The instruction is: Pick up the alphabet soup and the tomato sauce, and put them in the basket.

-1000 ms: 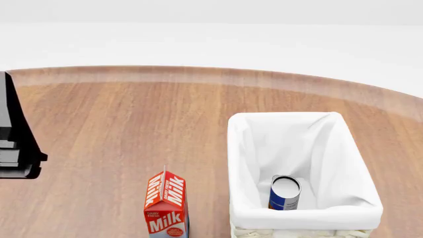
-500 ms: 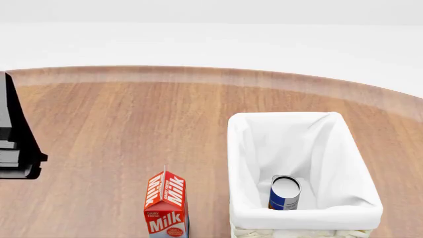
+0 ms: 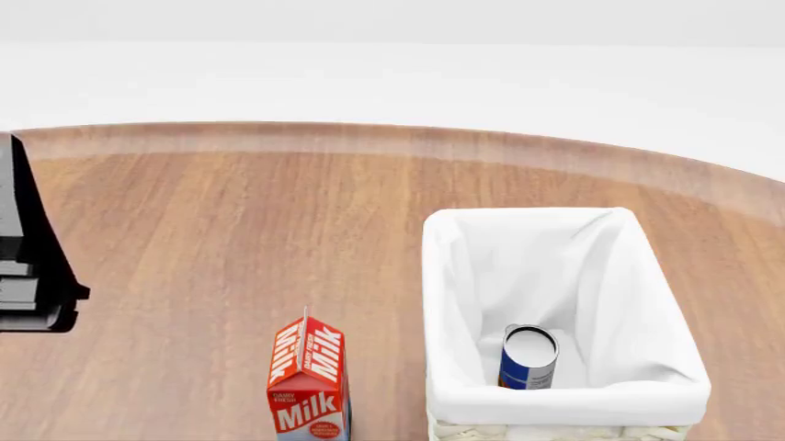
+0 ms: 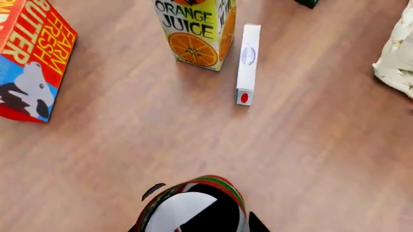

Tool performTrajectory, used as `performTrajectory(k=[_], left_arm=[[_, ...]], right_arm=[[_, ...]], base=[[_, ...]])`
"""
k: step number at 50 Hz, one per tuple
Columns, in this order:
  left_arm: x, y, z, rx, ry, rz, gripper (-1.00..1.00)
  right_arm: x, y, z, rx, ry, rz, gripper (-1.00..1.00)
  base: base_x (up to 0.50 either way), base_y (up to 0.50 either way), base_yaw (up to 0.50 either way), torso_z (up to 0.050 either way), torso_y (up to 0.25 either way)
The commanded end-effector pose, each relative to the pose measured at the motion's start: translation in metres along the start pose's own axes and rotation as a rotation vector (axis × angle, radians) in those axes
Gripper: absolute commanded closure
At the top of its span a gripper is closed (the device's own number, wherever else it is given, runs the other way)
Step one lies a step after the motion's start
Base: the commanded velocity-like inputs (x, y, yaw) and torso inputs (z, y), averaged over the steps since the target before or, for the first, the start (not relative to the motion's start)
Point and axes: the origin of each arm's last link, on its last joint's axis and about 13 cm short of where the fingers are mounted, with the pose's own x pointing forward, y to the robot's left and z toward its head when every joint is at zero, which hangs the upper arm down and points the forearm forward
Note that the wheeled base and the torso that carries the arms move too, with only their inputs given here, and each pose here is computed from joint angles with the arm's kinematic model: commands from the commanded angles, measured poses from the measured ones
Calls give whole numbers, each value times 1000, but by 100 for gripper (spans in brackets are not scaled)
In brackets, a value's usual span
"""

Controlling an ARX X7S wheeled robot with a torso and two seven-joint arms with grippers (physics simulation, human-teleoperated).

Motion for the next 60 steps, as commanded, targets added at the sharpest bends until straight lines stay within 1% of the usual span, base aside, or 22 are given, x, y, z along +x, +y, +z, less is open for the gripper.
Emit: performTrajectory(k=[1, 5, 9, 10, 11, 14, 18, 19, 20, 21, 24, 27, 28, 31, 35, 36, 41, 42, 45, 47, 49, 60], left_arm=[[0, 0, 0, 0, 0, -1, -100], [0, 0, 0, 2, 2, 2, -100], [1, 0, 1, 4, 0, 2, -100], [1, 0, 1, 3, 0, 1, -100], [1, 0, 1, 5, 0, 0, -100], [1, 0, 1, 4, 1, 0, -100], [1, 0, 1, 7, 0, -5, -100], [1, 0, 2, 8, -1, -5, -100], [1, 0, 2, 6, -1, -3, -100], [1, 0, 2, 8, -1, -3, -100], [1, 0, 2, 10, -2, -4, -100], [2, 0, 3, 11, -4, -6, -100], [2, -1, 3, 12, -3, -7, -100], [2, 0, 2, 8, -1, -4, -100], [3, 0, 3, -3, 0, -2, -100], [3, 0, 3, -2, -1, -2, -100], [2, 0, 2, -1, -1, -2, -100], [2, 0, 2, -1, -1, -1, -100], [2, -1, 2, 2, 0, -4, -100], [2, -1, 2, 2, -1, -6, -100], [2, -2, 2, 1, 0, -5, -100], [2, -1, 2, 2, -1, -4, -100]], right_arm=[[-29, -14, 28, -61, -99, -67, 100], [-35, -18, 37, -81, -126, -79, 100], [-52, -23, 56, -88, -182, -103, 100], [-50, -24, 55, -92, -191, -105, 100], [-58, -26, 63, -94, -208, -117, 100], [-64, -29, 70, -85, -248, -123, 100], [-73, -31, 79, -101, -268, -143, 100], [-81, -31, 85, -104, -276, -151, 100], [-79, -32, 85, -107, -287, -158, 100], [-90, -33, 94, -117, -315, -174, 100], [-99, -34, 104, -116, -363, -183, 100], [-116, -37, 121, -129, -429, -216, 100], [-133, -37, 133, -136, -462, -226, 100], [-142, -39, 140, -143, -508, -247, 100], [-167, -40, 158, -144, -565, -273, 100], [-164, -41, 156, -145, -572, -276, 100], [-185, -46, 174, -127, -632, -309, 100], [-182, -47, 173, -125, -638, -309, 100], [-191, -50, 185, -116, -668, -326, 100], [-191, -56, 193, -94, -689, -342, 100], [-190, -60, 198, -93, -687, -354, 100], [-176, -92, 235, -6, -726, -425, 100]], base=[[0, 0, 0, 0, 0], [0, 0, 0, 0, 0], [0, 0, 0, 0, 0], [0, 0, 0, 0, 0], [0, 0, 0, 0, 0], [0, 0, 0, 0, 0], [0, 0, 0, 0, 0], [0, 0, 0, 0, 0], [0, 0, 0, 0, 0], [0, 0, 0, 0, 0], [0, 0, 0, 0, 0], [0, 0, 0, 3, 0], [0, 0, 0, 0, 0], [0, 0, 0, 0, 0], [0, 0, 0, 0, 0], [0, 0, 0, 0, 10], [0, 0, 0, 0, 0], [0, 0, 0, 0, 0], [0, 0, 0, 0, 0], [0, 0, 0, 0, 0], [0, 0, 0, 0, 0], [0, 0, 0, 0, 0]])
